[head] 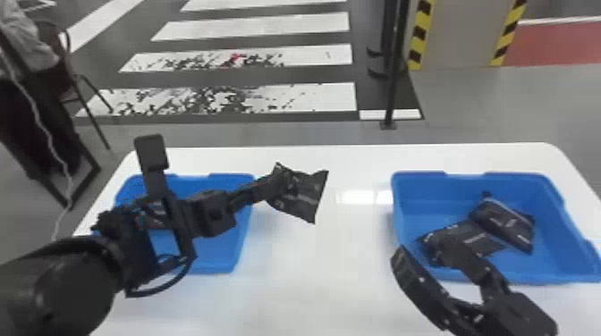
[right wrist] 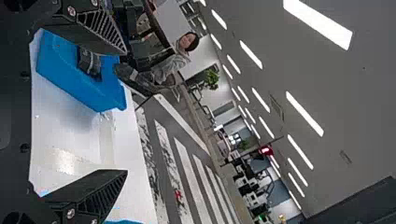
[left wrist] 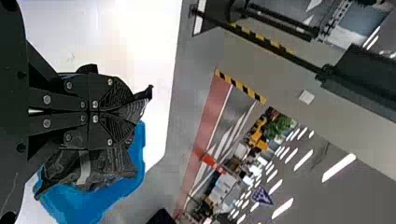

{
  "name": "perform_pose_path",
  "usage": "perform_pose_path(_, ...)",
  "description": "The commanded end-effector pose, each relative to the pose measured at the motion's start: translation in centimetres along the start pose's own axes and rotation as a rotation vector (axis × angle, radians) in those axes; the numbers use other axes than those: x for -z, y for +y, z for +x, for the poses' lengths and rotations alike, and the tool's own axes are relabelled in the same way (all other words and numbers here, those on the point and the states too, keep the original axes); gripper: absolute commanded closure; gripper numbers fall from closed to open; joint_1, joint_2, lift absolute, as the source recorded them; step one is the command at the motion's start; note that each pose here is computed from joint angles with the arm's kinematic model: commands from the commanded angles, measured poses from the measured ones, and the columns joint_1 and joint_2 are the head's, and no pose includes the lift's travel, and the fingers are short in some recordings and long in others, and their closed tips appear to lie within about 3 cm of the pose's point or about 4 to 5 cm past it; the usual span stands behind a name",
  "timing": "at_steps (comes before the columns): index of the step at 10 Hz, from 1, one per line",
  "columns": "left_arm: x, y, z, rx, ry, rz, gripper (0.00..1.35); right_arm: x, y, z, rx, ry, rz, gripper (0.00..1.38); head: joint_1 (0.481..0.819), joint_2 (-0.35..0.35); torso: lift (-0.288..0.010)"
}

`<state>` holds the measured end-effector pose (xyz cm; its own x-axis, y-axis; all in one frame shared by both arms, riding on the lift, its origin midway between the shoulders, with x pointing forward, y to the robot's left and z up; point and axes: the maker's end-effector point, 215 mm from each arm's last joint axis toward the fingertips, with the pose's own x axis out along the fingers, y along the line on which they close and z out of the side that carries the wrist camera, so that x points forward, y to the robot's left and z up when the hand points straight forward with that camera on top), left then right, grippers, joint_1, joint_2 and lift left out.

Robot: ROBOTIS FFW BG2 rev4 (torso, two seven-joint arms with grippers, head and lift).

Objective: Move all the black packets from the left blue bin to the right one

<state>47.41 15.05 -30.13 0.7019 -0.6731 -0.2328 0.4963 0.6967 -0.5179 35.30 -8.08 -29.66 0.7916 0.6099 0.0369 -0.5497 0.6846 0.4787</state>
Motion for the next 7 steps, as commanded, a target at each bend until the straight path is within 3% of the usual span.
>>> perform_pose_path(1,0.7,-4.0,1.5,0.093,0.012,-0.001,1.20,0.4,0.1,1.3,-0.027,0.011,0.012,0.12,0.695,0.100,-0.154)
perform_pose_path(5,2.7,-10.3,3.3,0.241,0.056,-0.019,1.20,1.3,-0.5,3.6,-0.067,0.019,0.059,0.14,0.695,0.010,-0.154)
perform_pose_path(6,3.0,-10.9,3.5,0.258,0.062,-0.024,1.20,1.1,-0.6,3.9,-0.070,0.013,0.065,0.21,0.695,-0.002,-0.154)
perform_pose_path(7,3.3,-11.1,3.5,0.261,0.069,-0.026,1.20,0.9,-0.5,3.9,-0.073,0.007,0.073,0.40,0.695,-0.009,-0.154)
